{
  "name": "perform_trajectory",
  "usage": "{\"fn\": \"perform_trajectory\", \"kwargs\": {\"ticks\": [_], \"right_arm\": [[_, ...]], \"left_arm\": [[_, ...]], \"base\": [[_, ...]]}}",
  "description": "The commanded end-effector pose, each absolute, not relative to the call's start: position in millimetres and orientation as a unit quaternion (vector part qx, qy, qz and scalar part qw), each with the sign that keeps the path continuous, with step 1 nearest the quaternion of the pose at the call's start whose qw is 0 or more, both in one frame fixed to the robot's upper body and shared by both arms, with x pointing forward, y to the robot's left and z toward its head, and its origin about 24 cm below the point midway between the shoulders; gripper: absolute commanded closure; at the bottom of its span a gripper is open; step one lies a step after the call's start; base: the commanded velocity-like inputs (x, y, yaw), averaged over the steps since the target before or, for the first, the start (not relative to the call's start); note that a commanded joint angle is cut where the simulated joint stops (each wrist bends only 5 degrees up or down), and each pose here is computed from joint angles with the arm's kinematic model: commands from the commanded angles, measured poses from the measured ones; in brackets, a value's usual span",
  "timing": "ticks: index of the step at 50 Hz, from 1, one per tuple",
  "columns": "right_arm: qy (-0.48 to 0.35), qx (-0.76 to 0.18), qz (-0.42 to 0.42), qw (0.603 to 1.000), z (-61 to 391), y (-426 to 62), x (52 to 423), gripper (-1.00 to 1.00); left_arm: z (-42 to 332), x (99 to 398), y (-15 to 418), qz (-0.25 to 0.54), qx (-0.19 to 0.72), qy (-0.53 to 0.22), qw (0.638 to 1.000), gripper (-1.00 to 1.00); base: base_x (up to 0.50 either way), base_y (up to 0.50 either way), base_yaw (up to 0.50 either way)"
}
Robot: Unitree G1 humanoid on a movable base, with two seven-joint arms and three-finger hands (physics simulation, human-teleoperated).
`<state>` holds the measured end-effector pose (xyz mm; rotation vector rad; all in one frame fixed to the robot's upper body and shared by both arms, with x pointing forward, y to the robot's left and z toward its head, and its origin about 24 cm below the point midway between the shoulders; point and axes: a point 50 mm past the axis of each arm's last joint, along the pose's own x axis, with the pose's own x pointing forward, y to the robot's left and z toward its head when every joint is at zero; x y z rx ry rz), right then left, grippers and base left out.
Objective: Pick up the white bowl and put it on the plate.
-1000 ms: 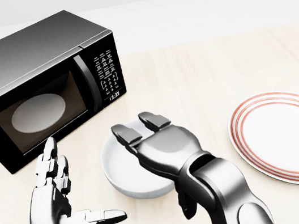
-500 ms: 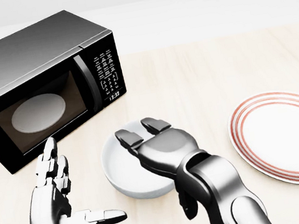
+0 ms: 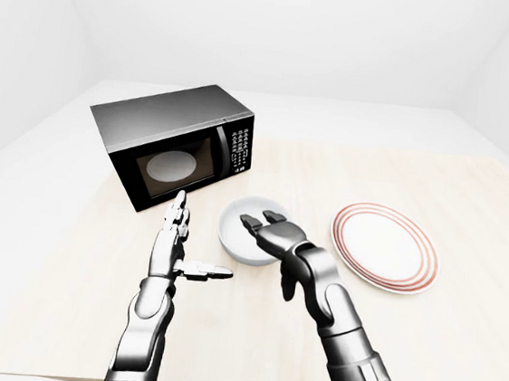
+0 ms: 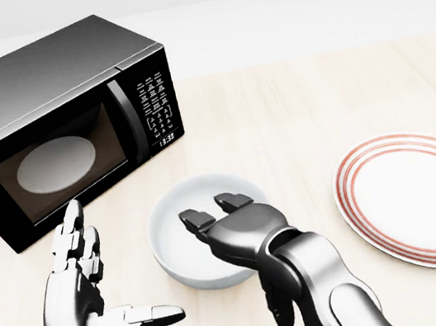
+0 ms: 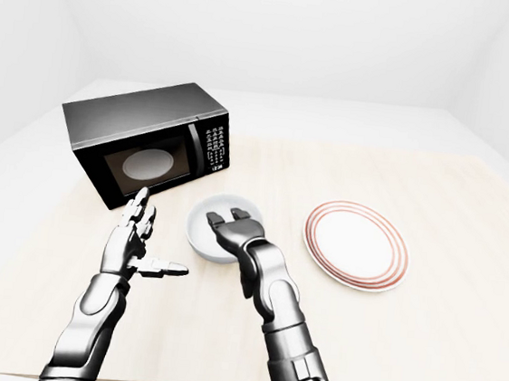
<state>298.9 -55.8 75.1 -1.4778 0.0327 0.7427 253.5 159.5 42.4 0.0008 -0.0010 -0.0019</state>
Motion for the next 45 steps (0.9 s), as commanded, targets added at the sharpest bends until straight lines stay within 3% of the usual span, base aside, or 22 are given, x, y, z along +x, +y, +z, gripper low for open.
{"fn": "perform_trajectory", "kwargs": {"ticks": [1, 45], "right_arm": [[0.03, -0.658, 0.34, 0.671, 66, -57, 299, -1.0], [0.063, -0.657, 0.359, 0.66, 48, -61, 297, -1.0]], "left_arm": [[42, 254, 160, -0.001, 0.0, -0.001, 1.0, -1.0], [42, 254, 160, -0.001, 0.0, 0.0, 1.0, -1.0]], "base": [[0.0, 0.0, 0.0], [0.0, 0.0, 0.0]]}}
